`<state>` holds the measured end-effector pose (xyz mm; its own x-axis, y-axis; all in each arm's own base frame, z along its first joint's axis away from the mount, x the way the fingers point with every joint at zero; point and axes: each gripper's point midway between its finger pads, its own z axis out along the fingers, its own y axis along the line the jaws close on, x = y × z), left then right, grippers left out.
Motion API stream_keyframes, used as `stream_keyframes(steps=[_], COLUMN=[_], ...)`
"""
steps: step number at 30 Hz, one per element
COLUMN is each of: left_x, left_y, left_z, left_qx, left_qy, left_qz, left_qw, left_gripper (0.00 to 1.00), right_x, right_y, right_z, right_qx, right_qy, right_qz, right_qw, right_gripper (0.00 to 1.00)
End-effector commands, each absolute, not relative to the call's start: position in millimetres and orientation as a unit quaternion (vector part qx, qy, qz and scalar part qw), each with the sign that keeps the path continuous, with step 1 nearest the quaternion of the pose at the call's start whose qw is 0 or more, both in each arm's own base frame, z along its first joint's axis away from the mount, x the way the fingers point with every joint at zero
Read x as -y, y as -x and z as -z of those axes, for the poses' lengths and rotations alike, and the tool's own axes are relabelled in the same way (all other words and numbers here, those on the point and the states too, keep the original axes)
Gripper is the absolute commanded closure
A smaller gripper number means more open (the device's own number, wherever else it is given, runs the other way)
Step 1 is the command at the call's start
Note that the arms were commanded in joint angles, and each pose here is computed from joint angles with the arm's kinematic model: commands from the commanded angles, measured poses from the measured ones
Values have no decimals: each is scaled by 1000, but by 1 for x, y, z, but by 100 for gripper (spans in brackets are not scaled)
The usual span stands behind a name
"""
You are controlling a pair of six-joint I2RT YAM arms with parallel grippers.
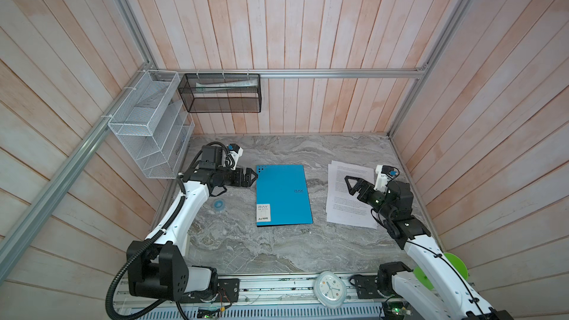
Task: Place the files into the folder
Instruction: 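Move the left gripper to the teal folder while the right reaches toward it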
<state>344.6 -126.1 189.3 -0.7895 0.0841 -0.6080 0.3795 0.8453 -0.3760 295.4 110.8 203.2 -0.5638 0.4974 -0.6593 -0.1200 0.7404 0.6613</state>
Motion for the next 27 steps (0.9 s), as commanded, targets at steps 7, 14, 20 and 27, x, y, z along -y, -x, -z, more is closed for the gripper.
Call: stream_keyframes(steps=[7, 14, 20, 27], left_x=[131, 156, 175, 174], left_y=[-329, -323, -304, -291], left_z=[-167, -154, -134, -112], left_qx=[-915, -925, -928, -933], left_qy=[-191, -143, -115, -81], left_qz=[88, 181, 262, 286], left_qw=[344, 302, 238, 205], left_gripper=[0, 0, 0, 0], right_x=[-192, -258, -299, -337], right_y=[-220, -187, -168, -161], right_z=[-145, -156, -131, -109], right_qx=[-853, -830, -851, -858], right_qy=[-87, -83, -84, -79], right_qz=[-445, -510, -497, -496], right_qw=[258, 209, 151, 111], right_gripper=[2, 2, 2, 2])
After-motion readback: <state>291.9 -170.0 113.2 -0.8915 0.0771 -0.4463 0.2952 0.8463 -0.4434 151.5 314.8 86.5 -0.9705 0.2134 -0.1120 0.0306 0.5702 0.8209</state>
